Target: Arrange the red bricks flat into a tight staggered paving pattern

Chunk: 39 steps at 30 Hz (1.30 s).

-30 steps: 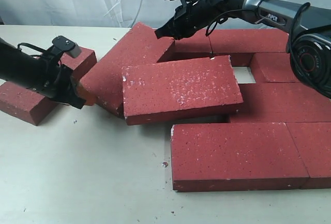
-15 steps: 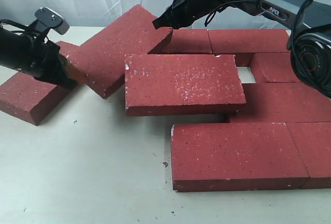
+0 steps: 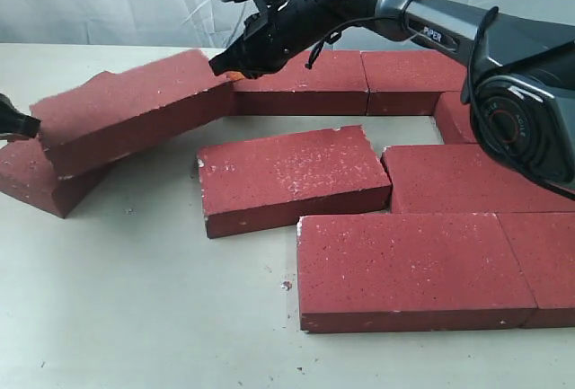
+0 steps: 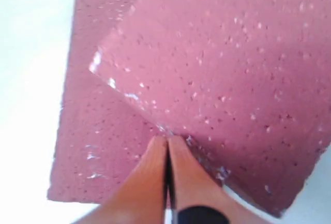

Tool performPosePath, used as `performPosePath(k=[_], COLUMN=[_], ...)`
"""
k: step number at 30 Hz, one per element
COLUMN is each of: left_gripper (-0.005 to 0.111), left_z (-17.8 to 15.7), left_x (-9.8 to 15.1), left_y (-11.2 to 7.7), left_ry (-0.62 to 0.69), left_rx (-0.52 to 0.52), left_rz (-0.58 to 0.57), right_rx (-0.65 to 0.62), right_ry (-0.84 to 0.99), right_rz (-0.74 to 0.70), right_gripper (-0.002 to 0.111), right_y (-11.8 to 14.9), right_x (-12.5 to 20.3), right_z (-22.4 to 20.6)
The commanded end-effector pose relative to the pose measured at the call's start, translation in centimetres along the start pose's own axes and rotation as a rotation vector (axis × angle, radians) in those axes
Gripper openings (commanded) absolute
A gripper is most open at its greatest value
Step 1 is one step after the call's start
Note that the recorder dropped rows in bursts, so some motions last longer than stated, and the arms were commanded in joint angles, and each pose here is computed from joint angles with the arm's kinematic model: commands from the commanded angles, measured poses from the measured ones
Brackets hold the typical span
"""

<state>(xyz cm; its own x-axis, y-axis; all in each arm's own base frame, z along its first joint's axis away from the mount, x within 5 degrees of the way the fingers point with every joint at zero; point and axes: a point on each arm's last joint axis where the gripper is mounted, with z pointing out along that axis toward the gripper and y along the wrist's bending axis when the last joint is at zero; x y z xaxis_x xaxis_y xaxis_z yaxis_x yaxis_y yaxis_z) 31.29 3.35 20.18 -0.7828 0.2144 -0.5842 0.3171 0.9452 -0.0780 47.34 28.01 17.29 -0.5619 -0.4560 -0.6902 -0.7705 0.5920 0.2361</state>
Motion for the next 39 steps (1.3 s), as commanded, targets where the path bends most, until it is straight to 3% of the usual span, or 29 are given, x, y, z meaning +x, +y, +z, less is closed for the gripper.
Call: performPosePath(k=[1, 3, 6, 10, 14, 18, 19, 22, 27, 32, 35, 37, 39], left_gripper=[0.000, 0.000, 0.000, 0.000, 0.000, 0.000, 0.000, 0.000, 0.000, 0.000, 0.000, 0.000, 0.000], left_z=[-0.5, -0.6, -0.9, -2.3, -4.8, -6.1, -6.2, -5.0, -1.2, 1.7, 3.0, 4.1, 4.8], left_x=[0.6, 0.8, 1.0, 0.7, -0.1, -0.5, -0.8, -1.4, -1.6, -1.8, -2.1, -2.9, -3.2], left_y=[1.7, 2.3, 2.8, 1.6, -0.5, -3.3, -4.5, -7.1, -11.2, -14.6, -15.2, -14.6, -14.2], left_ry=[-0.068, -0.079, -0.082, -0.090, -0.146, -0.189, -0.216, -0.228, -0.139, -0.016, 0.039, -0.008, -0.015], left_rx=[-0.099, -0.140, -0.153, -0.091, 0.025, 0.254, 0.336, 0.454, 0.441, 0.456, 0.393, 0.283, 0.240], left_rz=[-0.117, -0.133, -0.142, -0.110, -0.040, 0.091, 0.167, 0.273, 0.403, 0.516, 0.527, 0.468, 0.428], right_rx=[-0.012, -0.006, 0.075, 0.167, 0.163, 0.139, 0.137, 0.167, 0.157, 0.060, 0.054, 0.034, -0.021], right_ry=[-0.001, 0.004, 0.046, 0.101, 0.153, 0.231, 0.259, 0.273, 0.367, 0.431, 0.346, 0.287, 0.255], right_rz=[0.006, -0.003, -0.086, -0.062, -0.048, -0.003, 0.019, 0.066, 0.142, 0.163, 0.141, 0.105, 0.056], right_gripper=[0.021, 0.045, 0.053, 0.037, 0.000, 0.000, 0.000, 0.000, 0.000, 0.000, 0.000, 0.000, 0.000], right_y=[0.2, 0.2, -0.7, -1.7, -1.9, -2.1, -2.0, -2.4, -1.4, 1.5, 2.9, 3.8, 4.7], right_x=[-0.3, -0.2, -0.3, -0.9, -1.6, -1.4, -1.2, -1.0, 1.6, 4.7, 6.3, 7.2, 8.6], right_z=[-0.4, -0.4, -1.4, -4.6, -8.6, -11.9, -12.6, -14.1, -14.9, -16.6, -17.2, -17.4, -17.3])
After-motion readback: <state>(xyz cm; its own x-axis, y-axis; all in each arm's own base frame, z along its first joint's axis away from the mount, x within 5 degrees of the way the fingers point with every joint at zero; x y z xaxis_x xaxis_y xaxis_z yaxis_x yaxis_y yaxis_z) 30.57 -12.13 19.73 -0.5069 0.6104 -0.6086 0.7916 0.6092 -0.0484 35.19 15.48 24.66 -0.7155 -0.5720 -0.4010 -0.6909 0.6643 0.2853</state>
